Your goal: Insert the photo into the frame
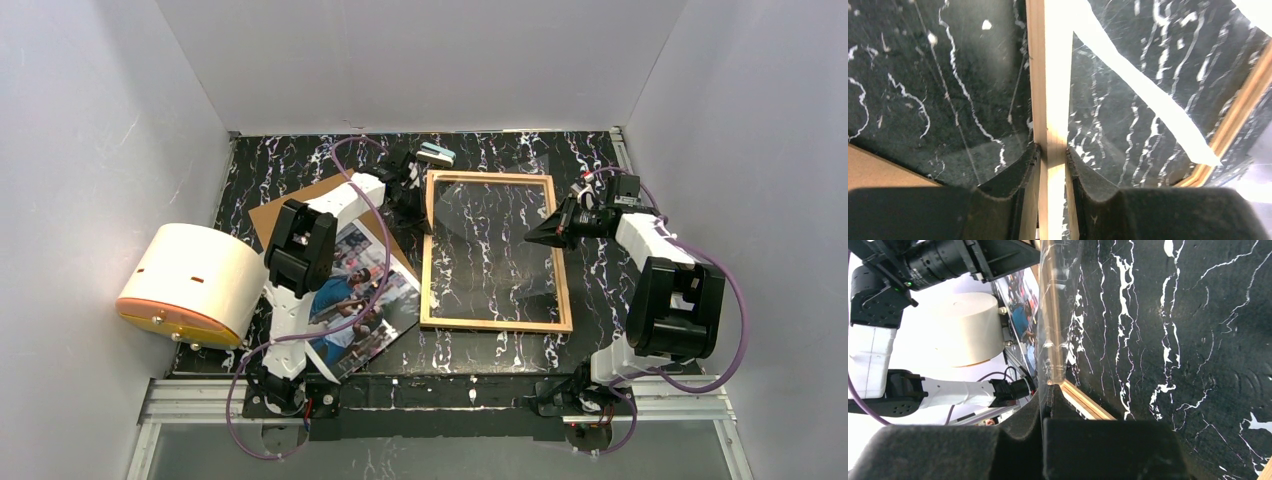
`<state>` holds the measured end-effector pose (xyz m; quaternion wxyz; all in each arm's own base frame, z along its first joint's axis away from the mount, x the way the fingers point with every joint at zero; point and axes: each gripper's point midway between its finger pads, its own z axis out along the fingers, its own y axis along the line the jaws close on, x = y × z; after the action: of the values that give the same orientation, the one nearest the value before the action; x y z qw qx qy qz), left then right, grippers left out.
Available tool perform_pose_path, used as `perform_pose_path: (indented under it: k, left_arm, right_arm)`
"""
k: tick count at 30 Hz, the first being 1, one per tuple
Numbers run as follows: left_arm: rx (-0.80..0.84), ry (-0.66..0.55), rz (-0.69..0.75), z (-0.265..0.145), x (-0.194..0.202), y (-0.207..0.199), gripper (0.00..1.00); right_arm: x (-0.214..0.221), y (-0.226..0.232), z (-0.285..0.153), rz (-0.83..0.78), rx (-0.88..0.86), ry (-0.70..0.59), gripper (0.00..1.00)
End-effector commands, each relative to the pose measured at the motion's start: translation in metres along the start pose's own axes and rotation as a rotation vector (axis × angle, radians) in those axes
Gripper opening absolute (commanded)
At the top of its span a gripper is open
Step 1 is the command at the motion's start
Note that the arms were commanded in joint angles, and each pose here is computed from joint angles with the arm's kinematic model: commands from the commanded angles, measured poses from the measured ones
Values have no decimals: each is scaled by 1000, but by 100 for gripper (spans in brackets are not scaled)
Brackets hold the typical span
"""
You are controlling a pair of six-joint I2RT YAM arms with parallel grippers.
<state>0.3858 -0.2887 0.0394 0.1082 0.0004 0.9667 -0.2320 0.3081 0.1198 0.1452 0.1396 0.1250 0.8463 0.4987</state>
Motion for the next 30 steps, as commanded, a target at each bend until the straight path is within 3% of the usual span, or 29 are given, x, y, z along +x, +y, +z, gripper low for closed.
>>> perform_pose_path:
  k: [1,5,15,20,25,30]
  left_arm:
    - [148,-55,-49,-33,-29,-48,0]
    - [153,-92,-44,-46,-38,-55,0]
    - [-73,-51,13,-29,-22,31,0]
    - [-55,-17,-18,-18,-17,53,0]
    - [77,-26,-14,-21,-24,28,14]
    - [123,-26,-25,-17,-28,20,27]
  right_arm:
    - [-22,25,-11,-87,1,-62,2]
    - [-31,43,-18,-118,-5,-92,2]
    - [-23,66,-21,-140,-128,-46,1]
    - [-31,93,-27,-154,-162,-70,1]
    - [-44,123,-42,-190,-144,-153,1]
    - [-36,135,-33,-230,-201,-93,1]
